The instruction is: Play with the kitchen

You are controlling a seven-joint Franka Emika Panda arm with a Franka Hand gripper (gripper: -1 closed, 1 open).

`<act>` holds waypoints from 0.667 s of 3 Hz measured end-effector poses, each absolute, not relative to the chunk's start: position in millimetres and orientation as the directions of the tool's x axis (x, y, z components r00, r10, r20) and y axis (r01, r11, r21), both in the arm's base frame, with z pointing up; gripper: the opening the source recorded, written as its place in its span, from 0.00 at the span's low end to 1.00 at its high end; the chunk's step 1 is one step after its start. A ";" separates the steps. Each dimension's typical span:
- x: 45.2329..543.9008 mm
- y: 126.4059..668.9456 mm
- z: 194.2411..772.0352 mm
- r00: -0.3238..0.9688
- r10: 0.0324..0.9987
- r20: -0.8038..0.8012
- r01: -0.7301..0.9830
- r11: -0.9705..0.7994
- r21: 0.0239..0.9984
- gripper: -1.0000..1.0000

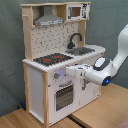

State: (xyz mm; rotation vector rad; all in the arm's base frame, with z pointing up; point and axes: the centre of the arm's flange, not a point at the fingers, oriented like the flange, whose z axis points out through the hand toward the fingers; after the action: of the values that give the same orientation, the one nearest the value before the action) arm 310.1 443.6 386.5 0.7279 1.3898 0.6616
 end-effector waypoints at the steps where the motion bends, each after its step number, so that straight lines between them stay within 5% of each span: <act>1: 313.5 431.9 373.7 0.073 0.698 -0.712 0.048 0.711 0.702 1.00; 2: 311.7 418.0 356.3 0.059 0.601 -0.797 0.097 0.791 0.604 1.00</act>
State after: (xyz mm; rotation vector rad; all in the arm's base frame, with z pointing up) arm 311.7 418.0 356.3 0.5935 1.4835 0.4180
